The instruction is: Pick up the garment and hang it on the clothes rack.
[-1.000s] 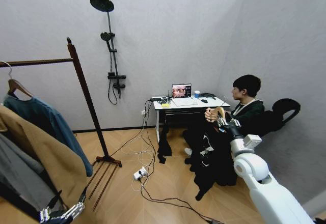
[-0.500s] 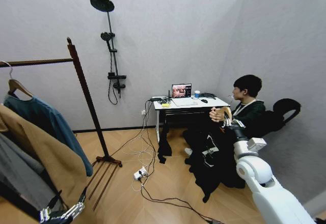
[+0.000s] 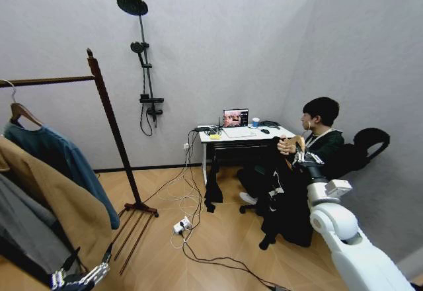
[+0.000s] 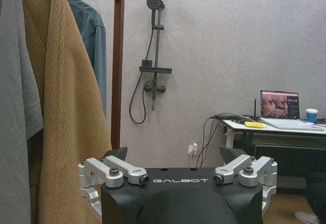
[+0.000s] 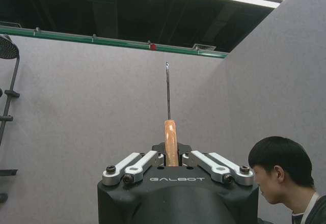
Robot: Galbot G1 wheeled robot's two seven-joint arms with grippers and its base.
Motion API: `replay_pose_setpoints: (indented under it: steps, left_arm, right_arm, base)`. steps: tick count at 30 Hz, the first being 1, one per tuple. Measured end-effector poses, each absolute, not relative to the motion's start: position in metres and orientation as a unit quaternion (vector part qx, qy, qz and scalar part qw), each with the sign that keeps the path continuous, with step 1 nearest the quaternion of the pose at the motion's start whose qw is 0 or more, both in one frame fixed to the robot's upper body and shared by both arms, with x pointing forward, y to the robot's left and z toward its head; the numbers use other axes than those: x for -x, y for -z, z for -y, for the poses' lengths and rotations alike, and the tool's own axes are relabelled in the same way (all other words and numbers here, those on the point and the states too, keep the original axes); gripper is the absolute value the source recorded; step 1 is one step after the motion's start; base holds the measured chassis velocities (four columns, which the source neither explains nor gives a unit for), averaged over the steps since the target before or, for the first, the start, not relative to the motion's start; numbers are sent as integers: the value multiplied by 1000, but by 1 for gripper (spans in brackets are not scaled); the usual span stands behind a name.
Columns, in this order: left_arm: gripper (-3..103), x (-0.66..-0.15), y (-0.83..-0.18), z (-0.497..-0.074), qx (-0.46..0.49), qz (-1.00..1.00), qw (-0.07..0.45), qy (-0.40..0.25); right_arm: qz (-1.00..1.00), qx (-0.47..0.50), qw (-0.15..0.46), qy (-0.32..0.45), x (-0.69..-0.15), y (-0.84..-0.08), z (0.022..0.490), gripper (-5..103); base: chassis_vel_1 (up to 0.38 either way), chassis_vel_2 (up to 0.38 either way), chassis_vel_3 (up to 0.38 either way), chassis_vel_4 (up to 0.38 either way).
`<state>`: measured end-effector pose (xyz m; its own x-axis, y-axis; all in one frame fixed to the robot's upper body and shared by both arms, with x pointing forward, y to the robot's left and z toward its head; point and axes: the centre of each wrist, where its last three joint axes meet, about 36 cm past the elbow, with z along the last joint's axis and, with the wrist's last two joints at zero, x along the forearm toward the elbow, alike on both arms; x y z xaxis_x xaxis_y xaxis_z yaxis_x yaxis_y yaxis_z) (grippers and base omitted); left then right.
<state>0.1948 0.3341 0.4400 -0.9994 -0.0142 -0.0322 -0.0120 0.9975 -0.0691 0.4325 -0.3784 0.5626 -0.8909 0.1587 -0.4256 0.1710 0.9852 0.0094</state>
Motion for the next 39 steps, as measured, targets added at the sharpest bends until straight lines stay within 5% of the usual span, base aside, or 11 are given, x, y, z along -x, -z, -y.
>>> replay_pose_setpoints:
  steps: [31,39]
  left_arm:
    - [100,-195,-440,-334,6,-999,16,34]
    - [100,-195,-440,-334,7,-999,16,34]
  right_arm:
    - [-975,-53,216,12,-431,-551,380,10]
    - [-975,26,219,2,-423,-546,367,10]
  base:
    - [-95,94,100,-97]
    - [-98,117,55,-67]
